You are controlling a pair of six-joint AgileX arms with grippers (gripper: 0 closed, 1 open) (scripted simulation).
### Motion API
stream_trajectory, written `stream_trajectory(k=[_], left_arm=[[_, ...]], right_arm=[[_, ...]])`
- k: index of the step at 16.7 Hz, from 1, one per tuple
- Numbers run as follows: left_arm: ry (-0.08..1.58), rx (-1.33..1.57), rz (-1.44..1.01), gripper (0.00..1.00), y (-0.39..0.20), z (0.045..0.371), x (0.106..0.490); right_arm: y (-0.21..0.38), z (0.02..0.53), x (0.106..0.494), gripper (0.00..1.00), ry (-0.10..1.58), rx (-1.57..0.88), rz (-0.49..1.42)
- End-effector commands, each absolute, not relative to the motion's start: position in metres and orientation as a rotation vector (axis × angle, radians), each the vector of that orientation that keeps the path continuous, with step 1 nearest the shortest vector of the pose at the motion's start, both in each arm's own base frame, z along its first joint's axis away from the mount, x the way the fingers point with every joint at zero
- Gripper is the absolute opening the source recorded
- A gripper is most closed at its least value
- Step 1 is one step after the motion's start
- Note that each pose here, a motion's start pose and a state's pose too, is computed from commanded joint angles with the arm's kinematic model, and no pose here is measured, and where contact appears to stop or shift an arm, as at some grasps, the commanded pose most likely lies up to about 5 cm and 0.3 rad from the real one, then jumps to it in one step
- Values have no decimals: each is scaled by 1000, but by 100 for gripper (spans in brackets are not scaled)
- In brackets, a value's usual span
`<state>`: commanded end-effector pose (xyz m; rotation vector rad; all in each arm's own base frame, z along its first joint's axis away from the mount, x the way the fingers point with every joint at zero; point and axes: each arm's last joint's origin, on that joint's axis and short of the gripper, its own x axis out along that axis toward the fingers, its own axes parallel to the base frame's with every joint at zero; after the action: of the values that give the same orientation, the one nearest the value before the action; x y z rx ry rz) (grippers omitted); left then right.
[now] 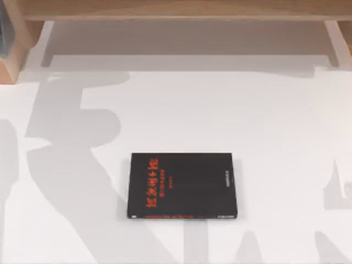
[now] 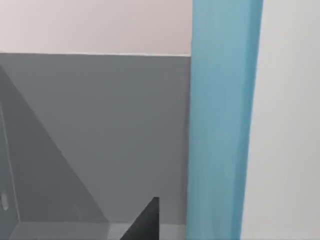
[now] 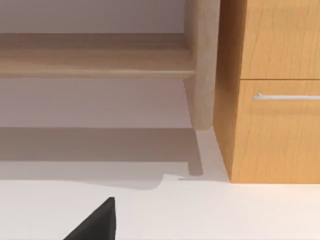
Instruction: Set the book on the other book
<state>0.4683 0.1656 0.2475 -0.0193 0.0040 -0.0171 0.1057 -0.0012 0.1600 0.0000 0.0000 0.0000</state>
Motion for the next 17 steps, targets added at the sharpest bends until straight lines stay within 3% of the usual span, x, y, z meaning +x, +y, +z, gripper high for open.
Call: stream_trajectory(k=[7, 17], left_arm=[[4, -19, -17, 2, 166, 248, 468], [2, -17, -14, 0, 167, 249, 467]], right_arm=[[-1, 160, 106, 100, 0, 0, 0], [-1, 160, 106, 100, 0, 0, 0]])
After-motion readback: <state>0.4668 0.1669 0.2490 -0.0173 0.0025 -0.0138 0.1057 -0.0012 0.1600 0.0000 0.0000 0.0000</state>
